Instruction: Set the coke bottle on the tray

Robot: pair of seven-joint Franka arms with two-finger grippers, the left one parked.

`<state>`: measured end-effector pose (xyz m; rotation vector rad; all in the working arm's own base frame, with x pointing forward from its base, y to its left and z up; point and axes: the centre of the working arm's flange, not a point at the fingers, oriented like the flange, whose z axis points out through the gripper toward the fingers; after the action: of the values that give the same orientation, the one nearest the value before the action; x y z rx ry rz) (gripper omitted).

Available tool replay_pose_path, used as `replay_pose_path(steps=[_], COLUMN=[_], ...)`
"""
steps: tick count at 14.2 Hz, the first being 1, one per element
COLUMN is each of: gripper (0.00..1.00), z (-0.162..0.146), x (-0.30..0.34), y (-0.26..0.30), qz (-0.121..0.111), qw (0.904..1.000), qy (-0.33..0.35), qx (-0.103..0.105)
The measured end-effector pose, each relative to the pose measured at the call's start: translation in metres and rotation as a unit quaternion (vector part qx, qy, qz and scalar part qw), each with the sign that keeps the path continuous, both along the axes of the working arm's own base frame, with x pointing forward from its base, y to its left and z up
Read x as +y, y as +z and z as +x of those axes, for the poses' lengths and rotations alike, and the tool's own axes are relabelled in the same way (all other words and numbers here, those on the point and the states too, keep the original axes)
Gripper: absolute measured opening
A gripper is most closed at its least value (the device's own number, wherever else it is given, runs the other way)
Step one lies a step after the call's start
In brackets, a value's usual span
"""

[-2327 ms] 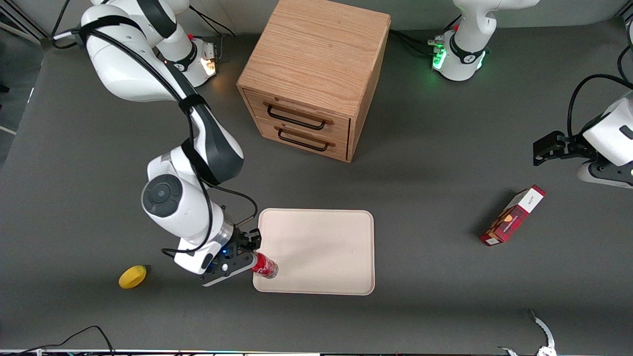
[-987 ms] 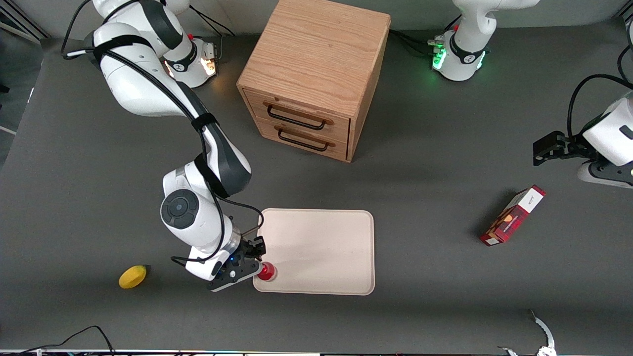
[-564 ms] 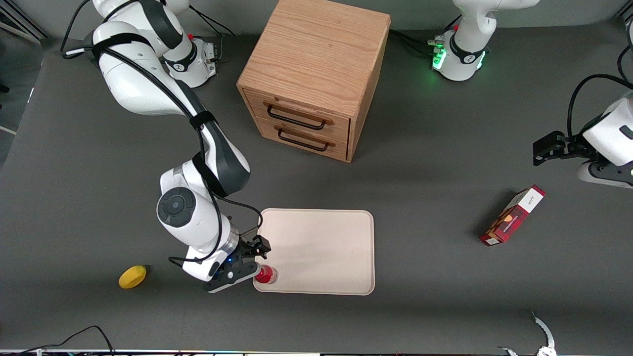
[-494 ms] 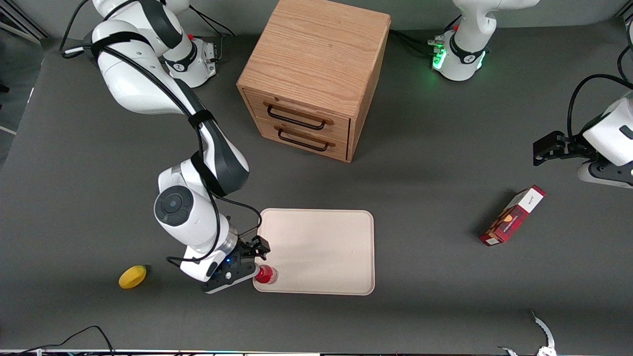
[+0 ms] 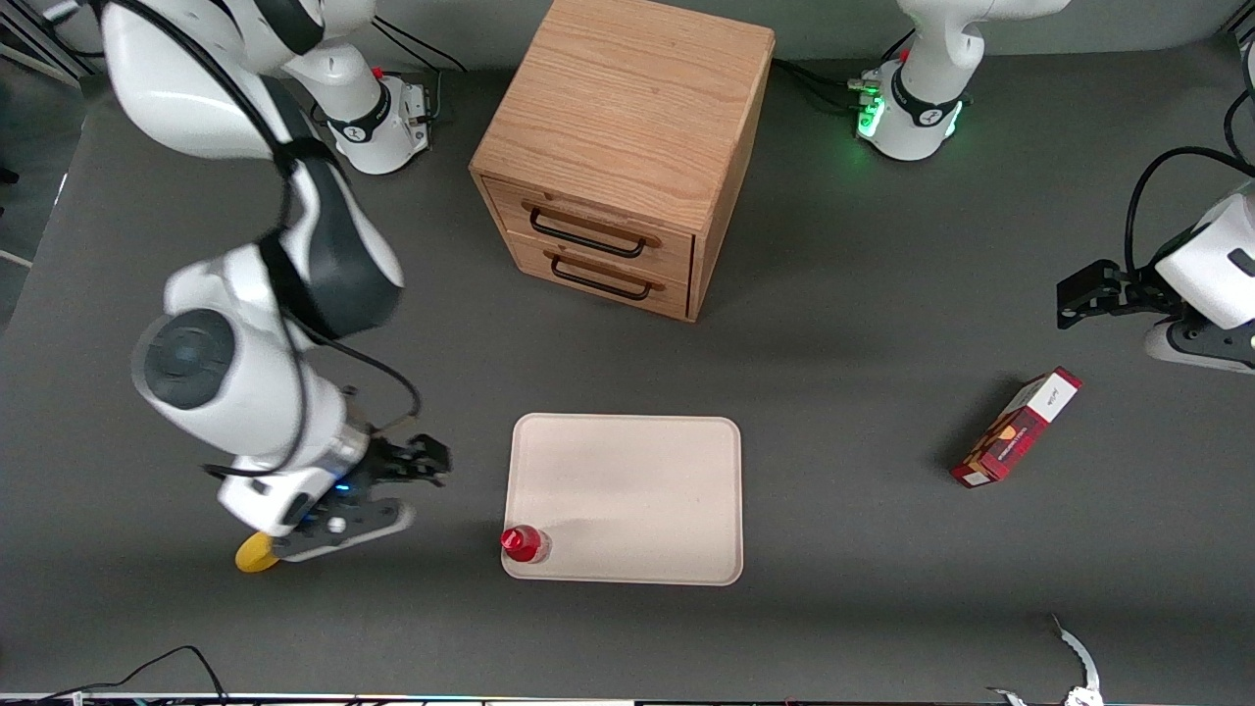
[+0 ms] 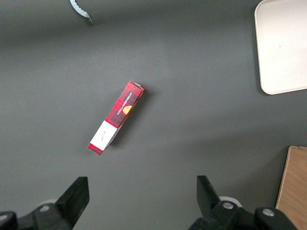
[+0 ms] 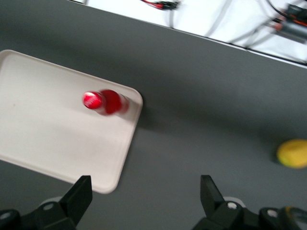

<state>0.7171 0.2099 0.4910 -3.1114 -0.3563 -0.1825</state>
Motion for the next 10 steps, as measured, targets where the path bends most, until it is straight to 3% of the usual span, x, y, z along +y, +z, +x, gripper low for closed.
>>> replay_pose_path(steps=[5, 10], gripper=[1.00, 1.00], z=[-0.047, -0.097], x=[-0.096, -0.174], y=[0.071, 0.130], qz=[-0.019, -0.015], qw=[0.9981, 0.9939], qy=[-0.059, -0.108], qx=[0.008, 0.017])
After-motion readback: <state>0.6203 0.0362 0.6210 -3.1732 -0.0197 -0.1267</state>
